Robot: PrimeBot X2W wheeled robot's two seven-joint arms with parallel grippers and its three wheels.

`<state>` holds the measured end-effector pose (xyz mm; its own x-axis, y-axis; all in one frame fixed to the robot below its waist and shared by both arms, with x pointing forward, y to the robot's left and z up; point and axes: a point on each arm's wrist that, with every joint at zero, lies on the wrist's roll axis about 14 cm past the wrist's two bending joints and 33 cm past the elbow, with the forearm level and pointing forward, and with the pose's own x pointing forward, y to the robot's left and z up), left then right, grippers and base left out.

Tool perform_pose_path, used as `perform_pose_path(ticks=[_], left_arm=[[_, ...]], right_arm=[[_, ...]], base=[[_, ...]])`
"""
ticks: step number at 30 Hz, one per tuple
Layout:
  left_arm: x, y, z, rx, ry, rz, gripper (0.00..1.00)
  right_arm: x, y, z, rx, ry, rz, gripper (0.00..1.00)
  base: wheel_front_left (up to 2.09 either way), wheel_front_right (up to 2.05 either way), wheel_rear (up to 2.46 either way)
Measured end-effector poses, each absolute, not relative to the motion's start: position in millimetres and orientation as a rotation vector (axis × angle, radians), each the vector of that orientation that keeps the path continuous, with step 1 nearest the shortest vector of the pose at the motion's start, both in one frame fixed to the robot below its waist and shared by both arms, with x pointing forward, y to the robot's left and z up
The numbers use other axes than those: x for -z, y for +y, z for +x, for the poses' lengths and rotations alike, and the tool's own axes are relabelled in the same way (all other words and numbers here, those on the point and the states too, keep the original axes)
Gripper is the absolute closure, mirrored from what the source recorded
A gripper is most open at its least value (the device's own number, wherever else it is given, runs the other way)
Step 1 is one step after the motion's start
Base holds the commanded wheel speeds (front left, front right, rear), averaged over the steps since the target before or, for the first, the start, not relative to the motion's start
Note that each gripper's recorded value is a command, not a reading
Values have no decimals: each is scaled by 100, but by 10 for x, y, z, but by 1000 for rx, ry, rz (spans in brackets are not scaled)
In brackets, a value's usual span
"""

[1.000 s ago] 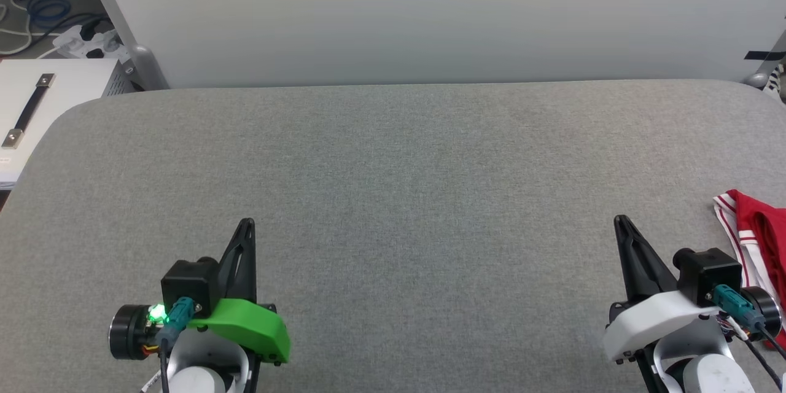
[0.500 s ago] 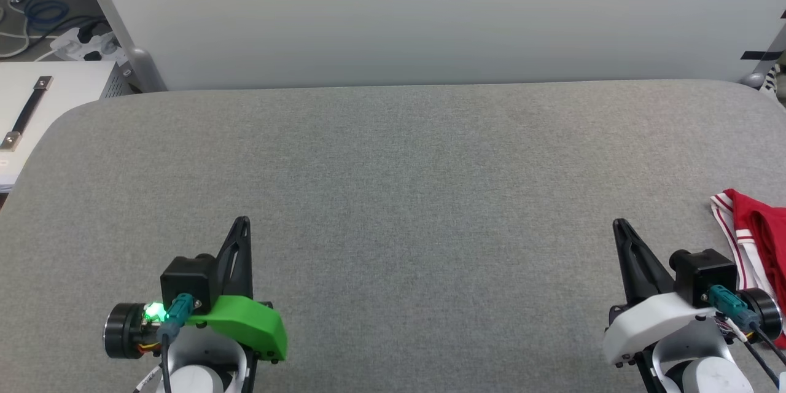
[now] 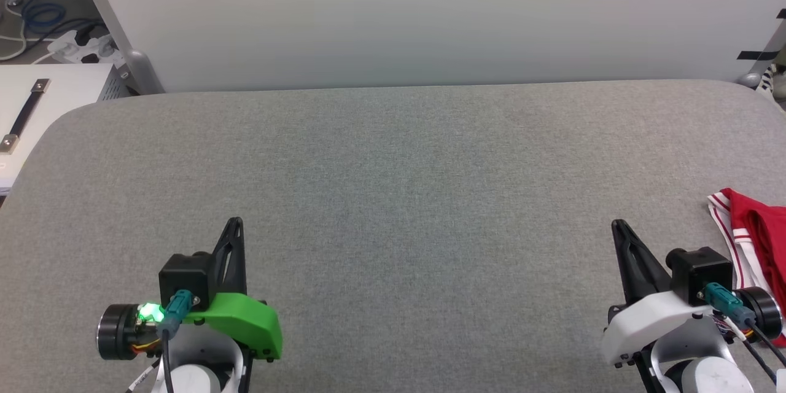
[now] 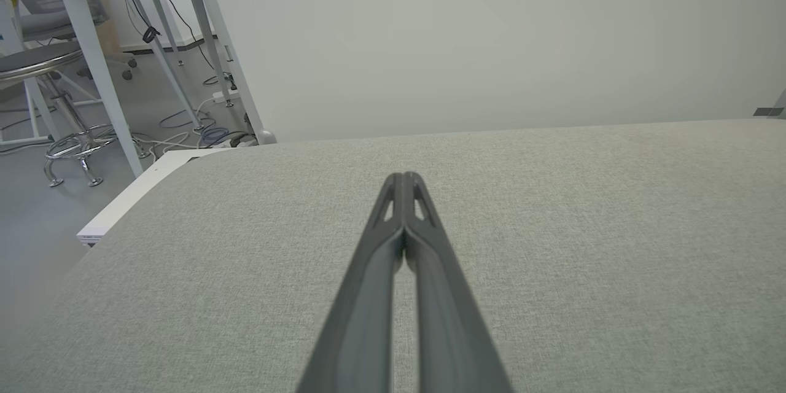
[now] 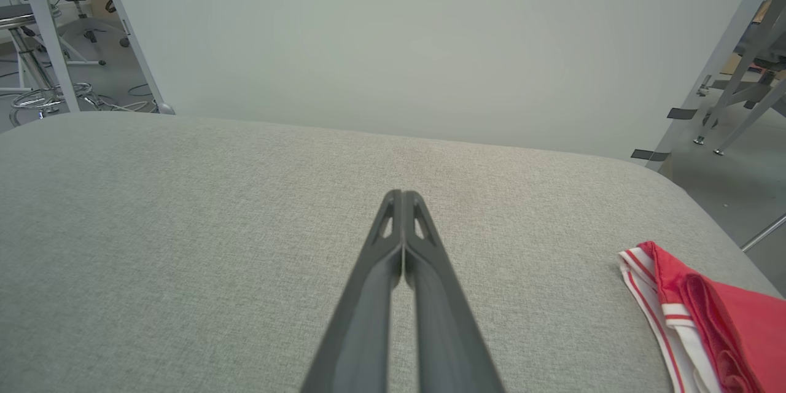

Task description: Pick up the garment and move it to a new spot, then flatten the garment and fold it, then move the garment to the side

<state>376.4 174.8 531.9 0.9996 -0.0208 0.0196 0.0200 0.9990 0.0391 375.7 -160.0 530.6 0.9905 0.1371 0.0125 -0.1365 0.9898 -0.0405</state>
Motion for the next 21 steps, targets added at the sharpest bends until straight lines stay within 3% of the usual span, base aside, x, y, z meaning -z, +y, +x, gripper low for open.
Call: perform_pose_path(ticks=[21], left_arm=[[-5328,1785,3765,4,-13,47,100]], right_arm=[[-5287,-1593,3728,-133,-3,-43,100]], base=[[0,0,0]])
